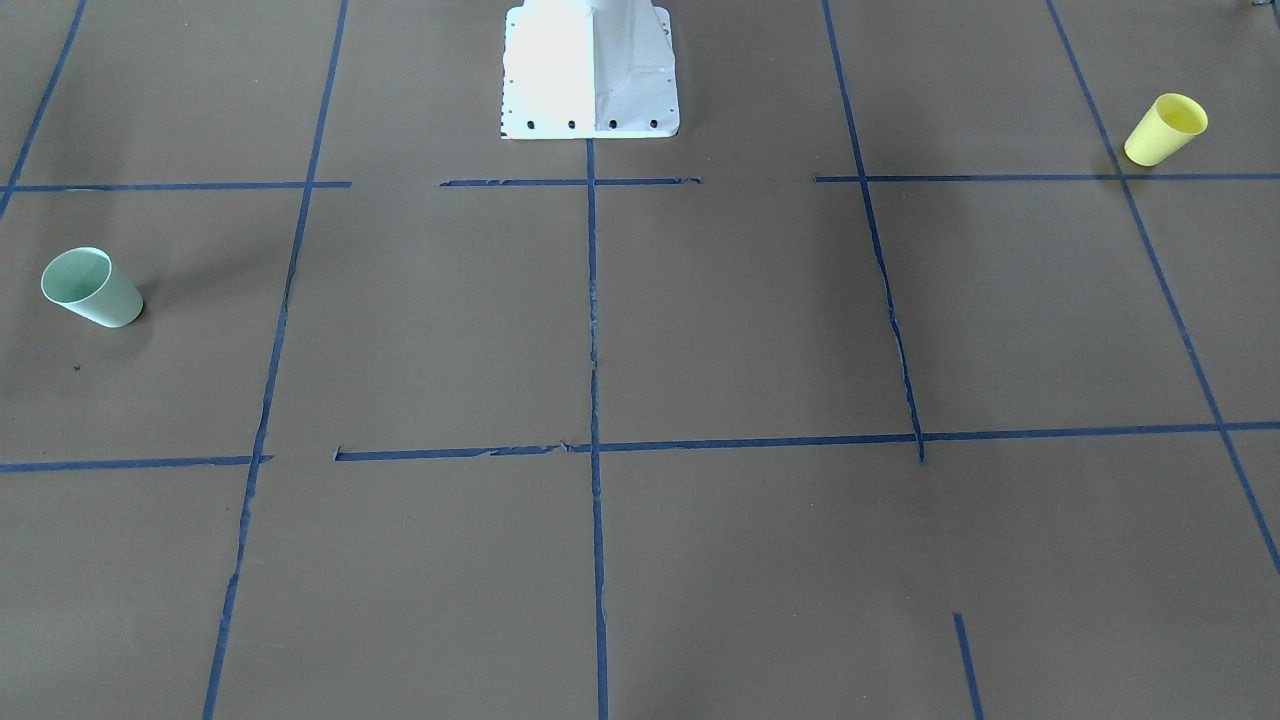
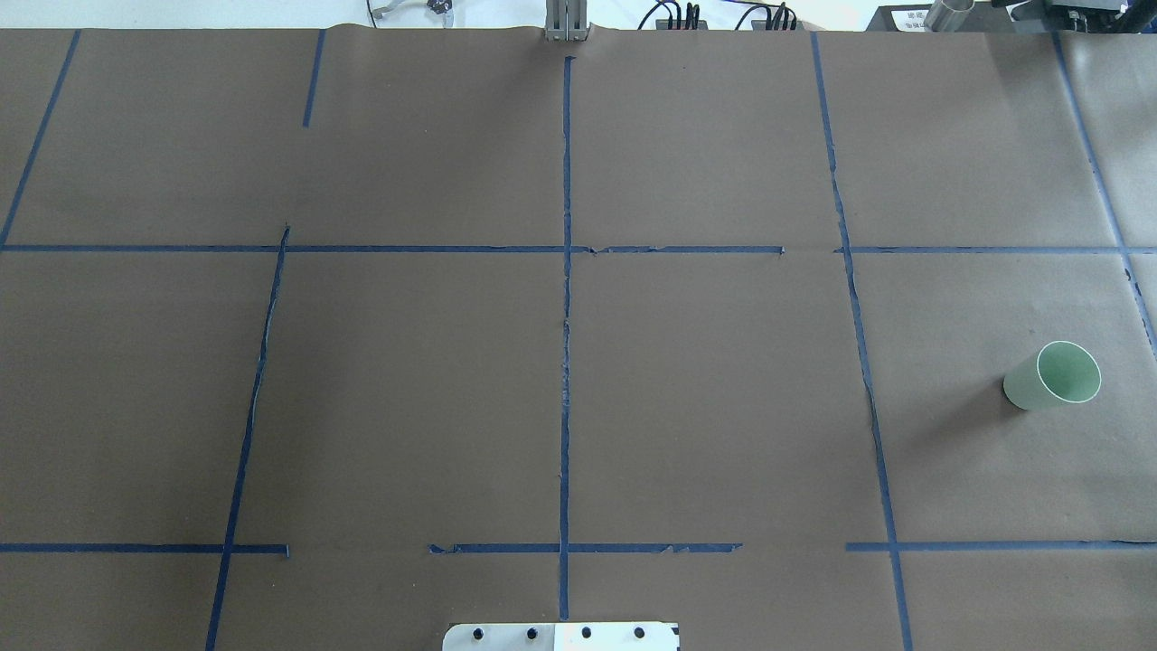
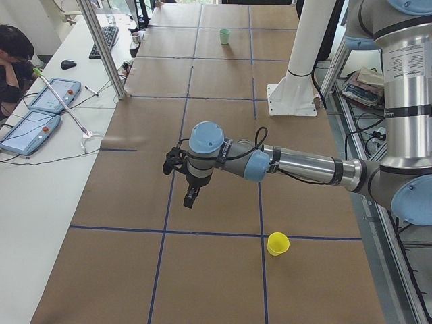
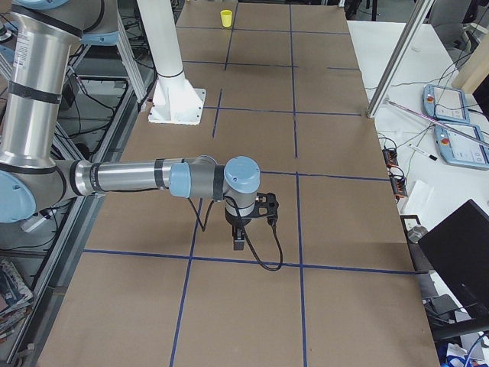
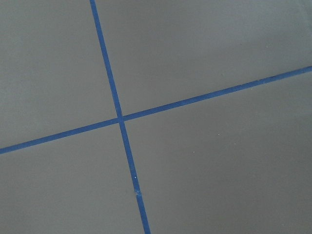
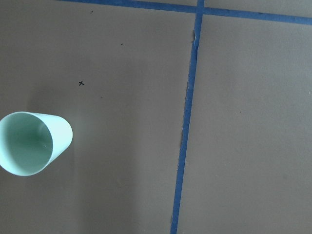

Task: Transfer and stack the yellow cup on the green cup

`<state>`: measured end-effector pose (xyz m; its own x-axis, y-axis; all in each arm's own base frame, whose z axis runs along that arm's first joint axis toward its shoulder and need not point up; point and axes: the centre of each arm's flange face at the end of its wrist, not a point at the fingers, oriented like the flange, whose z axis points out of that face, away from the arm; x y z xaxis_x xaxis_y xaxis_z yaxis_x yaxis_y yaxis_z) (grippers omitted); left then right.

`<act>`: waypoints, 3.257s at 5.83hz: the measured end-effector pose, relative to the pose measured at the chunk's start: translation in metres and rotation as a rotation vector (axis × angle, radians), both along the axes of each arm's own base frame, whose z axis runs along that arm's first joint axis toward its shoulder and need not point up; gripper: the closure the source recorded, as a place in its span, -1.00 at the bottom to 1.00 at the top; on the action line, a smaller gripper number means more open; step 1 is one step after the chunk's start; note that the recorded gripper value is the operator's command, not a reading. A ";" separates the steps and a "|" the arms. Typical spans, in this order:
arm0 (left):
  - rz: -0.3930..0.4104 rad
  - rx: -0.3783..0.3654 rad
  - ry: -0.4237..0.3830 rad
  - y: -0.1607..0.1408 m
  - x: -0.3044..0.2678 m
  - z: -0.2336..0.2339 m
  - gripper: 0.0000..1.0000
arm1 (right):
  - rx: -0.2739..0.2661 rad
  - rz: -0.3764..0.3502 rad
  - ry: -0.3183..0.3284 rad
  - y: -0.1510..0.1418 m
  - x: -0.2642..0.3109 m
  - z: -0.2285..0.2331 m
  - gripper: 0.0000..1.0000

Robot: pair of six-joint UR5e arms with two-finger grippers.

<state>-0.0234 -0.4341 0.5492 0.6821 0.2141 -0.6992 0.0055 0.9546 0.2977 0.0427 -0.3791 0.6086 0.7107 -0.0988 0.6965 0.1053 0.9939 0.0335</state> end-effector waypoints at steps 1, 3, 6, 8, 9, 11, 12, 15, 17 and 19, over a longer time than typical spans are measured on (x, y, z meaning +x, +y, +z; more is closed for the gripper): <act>-0.077 -0.044 0.035 0.006 0.032 -0.015 -1.00 | 0.000 0.000 -0.001 0.000 0.000 0.000 -1.00; -0.244 -0.136 0.019 0.037 0.109 -0.053 -1.00 | 0.000 -0.001 -0.001 0.000 0.000 0.000 -1.00; -0.582 -0.233 -0.074 0.090 0.194 -0.061 -1.00 | -0.008 -0.001 -0.001 0.001 0.000 0.004 -1.00; -0.899 -0.323 -0.198 0.120 0.232 -0.027 -1.00 | -0.009 -0.002 -0.001 0.001 0.000 0.005 -1.00; -1.061 -0.372 -0.280 0.141 0.255 -0.009 -1.00 | -0.009 -0.003 -0.001 0.001 0.000 0.005 -1.00; -1.347 -0.424 -0.425 0.171 0.273 0.016 -1.00 | -0.008 -0.003 0.001 0.001 0.000 0.005 -1.00; -1.491 -0.454 -0.505 0.191 0.277 0.027 -1.00 | -0.007 -0.004 0.002 0.000 0.000 0.005 -1.00; -1.710 -0.508 -0.609 0.268 0.306 0.055 -1.00 | 0.001 -0.007 0.004 -0.002 -0.001 0.003 -1.00; -1.771 -0.424 -0.690 0.276 0.303 0.113 -1.00 | 0.003 -0.007 0.003 -0.003 -0.001 0.002 -1.00; -1.768 -0.375 -0.724 0.282 0.301 0.163 -1.00 | 0.005 -0.008 0.003 -0.003 -0.001 0.001 -1.00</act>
